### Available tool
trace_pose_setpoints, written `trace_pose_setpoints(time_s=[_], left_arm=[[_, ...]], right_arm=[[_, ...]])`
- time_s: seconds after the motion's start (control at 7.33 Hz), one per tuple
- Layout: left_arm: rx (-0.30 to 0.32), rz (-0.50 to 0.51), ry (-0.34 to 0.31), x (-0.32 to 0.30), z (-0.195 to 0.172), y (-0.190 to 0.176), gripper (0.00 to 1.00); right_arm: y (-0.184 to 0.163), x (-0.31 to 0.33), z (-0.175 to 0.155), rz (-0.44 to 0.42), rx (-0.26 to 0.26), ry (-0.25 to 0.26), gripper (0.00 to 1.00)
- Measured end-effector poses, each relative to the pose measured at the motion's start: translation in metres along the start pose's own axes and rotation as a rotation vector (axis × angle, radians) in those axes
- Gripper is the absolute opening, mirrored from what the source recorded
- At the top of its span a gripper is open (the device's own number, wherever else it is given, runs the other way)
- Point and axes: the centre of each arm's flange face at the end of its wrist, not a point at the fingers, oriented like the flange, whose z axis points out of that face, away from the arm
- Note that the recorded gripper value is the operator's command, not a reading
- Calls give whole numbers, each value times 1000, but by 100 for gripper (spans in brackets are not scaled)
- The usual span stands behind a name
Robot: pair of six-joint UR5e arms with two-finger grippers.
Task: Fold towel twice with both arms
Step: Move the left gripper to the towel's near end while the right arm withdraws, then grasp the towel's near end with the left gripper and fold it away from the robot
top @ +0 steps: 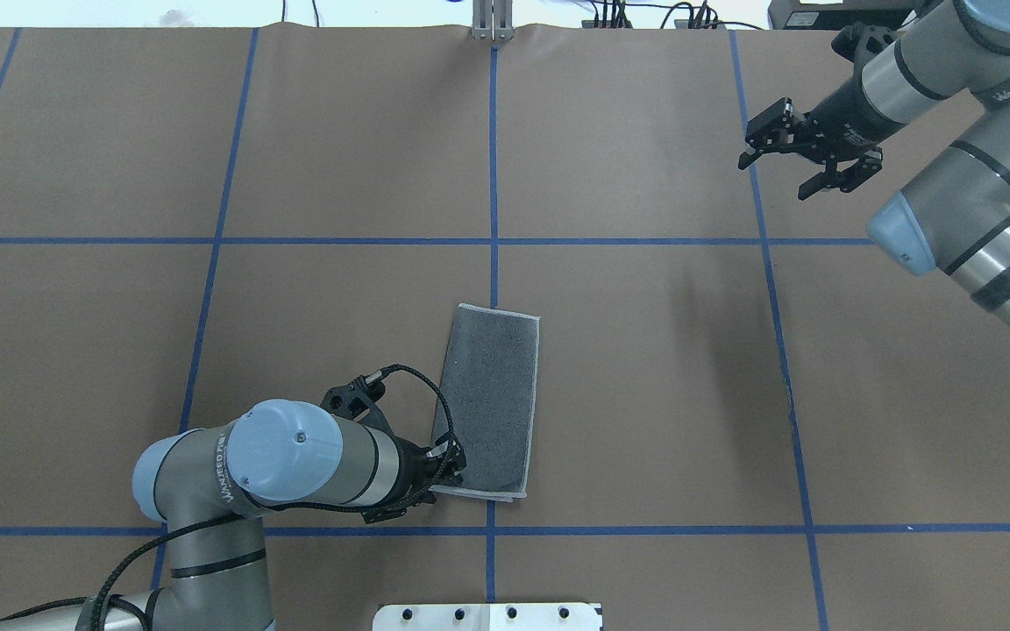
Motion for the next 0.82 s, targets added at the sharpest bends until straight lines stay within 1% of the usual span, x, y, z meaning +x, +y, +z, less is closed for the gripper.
trace_pose_setpoints(time_s=[0.27, 0.68, 0.82], left_arm=[[-3, 1, 7, 2, -4, 1, 0], [-34, 16, 76, 26, -36, 17, 0], [-36, 17, 96, 35, -44, 18, 0]], right_arm=[[1, 0, 2, -1, -2, 1, 100], [4, 3, 9, 0, -7, 10, 100], [5, 4, 11, 0, -9, 12, 100]])
